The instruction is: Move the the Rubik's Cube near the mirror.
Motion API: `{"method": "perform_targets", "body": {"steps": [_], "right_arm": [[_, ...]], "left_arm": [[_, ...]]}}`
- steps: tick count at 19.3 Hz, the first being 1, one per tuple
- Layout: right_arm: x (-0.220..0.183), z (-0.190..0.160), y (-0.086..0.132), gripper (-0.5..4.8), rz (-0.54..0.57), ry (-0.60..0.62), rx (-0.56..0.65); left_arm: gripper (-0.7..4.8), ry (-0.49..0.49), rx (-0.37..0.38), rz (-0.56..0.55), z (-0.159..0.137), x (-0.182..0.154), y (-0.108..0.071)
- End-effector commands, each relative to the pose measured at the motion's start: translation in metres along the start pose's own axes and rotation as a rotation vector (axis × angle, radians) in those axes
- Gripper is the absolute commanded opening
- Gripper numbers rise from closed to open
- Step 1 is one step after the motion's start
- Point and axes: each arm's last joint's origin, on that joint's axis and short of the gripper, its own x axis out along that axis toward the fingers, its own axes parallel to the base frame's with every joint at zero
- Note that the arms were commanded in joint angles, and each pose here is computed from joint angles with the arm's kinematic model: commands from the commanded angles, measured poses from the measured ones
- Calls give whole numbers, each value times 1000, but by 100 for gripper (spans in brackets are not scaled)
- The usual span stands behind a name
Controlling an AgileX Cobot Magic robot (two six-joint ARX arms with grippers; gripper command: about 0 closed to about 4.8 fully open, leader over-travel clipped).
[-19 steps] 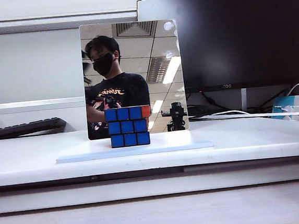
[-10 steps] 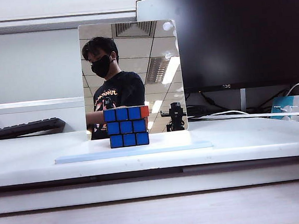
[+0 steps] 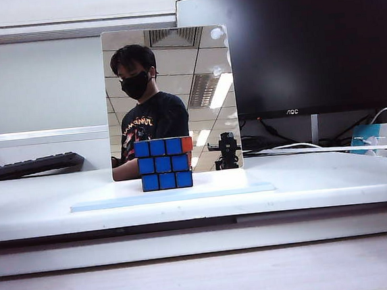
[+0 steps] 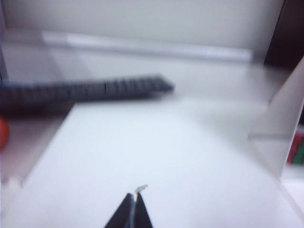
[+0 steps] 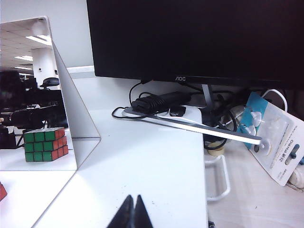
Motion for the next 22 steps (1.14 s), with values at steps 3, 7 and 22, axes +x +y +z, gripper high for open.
{"method": "perform_targets", "body": {"steps": [3, 7, 22], "right_arm": [[0, 0, 0, 0, 3, -8, -3], [0, 0, 0, 0, 3, -8, -3], [0, 0, 0, 0, 3, -8, -3]], "left_arm": [[-5, -48, 13, -3, -5, 2, 1], [-5, -45, 27, -3, -5, 2, 1], [-5, -37, 27, -2, -6, 2, 1]]}}
